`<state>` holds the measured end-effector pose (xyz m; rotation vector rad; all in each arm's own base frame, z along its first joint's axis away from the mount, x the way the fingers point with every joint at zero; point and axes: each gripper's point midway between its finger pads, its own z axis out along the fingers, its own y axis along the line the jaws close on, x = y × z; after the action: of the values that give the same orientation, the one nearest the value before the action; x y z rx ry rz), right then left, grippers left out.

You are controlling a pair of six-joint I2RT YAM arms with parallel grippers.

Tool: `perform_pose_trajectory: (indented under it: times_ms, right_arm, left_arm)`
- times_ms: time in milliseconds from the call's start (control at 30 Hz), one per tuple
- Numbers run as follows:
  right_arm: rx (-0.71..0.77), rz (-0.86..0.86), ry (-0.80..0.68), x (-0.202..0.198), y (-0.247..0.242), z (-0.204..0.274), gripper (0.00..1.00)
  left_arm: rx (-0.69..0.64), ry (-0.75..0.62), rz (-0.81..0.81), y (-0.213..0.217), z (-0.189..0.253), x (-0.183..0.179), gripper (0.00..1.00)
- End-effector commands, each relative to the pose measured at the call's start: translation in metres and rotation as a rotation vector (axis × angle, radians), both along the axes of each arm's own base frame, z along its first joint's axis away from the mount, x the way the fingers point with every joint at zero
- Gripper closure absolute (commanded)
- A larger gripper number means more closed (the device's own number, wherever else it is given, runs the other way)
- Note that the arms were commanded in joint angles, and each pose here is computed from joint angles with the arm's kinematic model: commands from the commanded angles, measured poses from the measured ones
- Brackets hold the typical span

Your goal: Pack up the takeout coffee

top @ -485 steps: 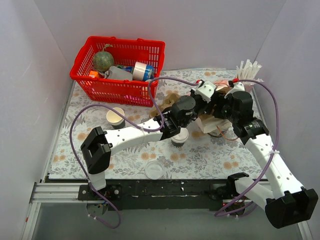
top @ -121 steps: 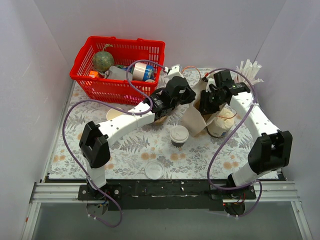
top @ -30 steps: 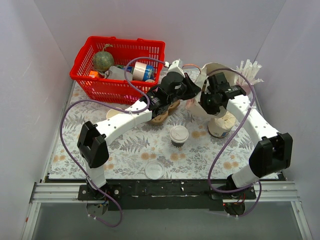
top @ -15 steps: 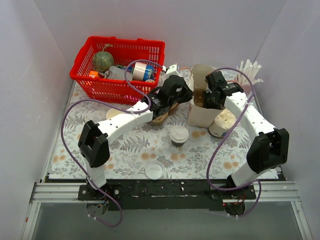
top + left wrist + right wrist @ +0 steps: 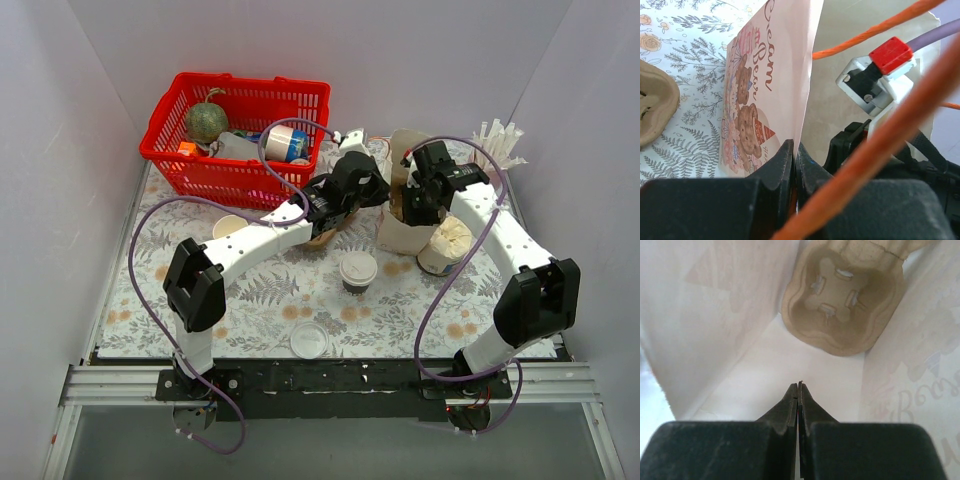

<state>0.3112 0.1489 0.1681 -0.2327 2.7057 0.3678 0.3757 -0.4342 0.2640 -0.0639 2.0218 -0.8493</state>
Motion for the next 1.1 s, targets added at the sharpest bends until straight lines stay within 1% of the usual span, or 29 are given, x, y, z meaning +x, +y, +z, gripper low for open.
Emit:
perform_pose_trajectory:
  times_ms: [0,67,167,367,433,567,667,767,867,900,967,1067]
  right_arm:
    - [-0.070,0.001,0.045,-0.013,-0.014,-0.009,0.99]
    - [-0.079,0.015,0.109,-0.020,-0.014,-0.024,0.99]
    - [-0.072,0.035,0.160,-0.022,-0.009,-0.043,0.99]
    - [-0.193,-0.028,0.224,-0.008,-0.024,-0.076,0.99]
    - [-0.206,-0.034,0.246,-0.007,-0.024,-0.085,0.99]
    - [-0.229,-0.055,0.237,0.000,-0.027,-0.091,0.97]
    - [-0.216,-0.056,0.256,-0.001,-0.024,-0.097,0.97]
    - [-0.239,-0.075,0.268,0.000,-0.027,-0.105,0.97]
    - [-0.248,-0.101,0.252,0.007,-0.028,-0.114,0.97]
    - [-0.271,-0.121,0.245,0.009,-0.032,-0.116,0.97]
    - [-0.260,-0.136,0.225,0.011,-0.031,-0.119,0.98]
    - [-0.249,-0.149,0.166,0.020,-0.031,-0.102,0.98]
  left_arm:
    - [-0.021,-0.054,-0.004,0.001,0.028,0.003,1.00]
    - [-0.019,-0.062,-0.008,0.001,0.030,0.003,1.00]
    - [-0.025,-0.064,-0.020,0.000,0.033,0.002,1.00]
    - [-0.044,-0.059,-0.055,-0.004,0.038,-0.005,1.00]
    - [-0.046,-0.059,-0.057,-0.004,0.038,-0.005,1.00]
    - [-0.047,-0.060,-0.058,-0.003,0.039,-0.006,1.00]
    - [-0.050,-0.064,-0.055,-0.002,0.041,-0.006,1.00]
    - [-0.054,-0.064,-0.060,-0.002,0.043,-0.007,1.00]
    - [-0.062,-0.059,-0.072,-0.004,0.044,-0.009,1.00]
    - [-0.063,-0.060,-0.072,-0.004,0.044,-0.009,1.00]
    - [-0.058,-0.058,-0.066,-0.003,0.043,-0.009,1.00]
    - [-0.051,-0.059,-0.053,0.000,0.042,-0.008,1.00]
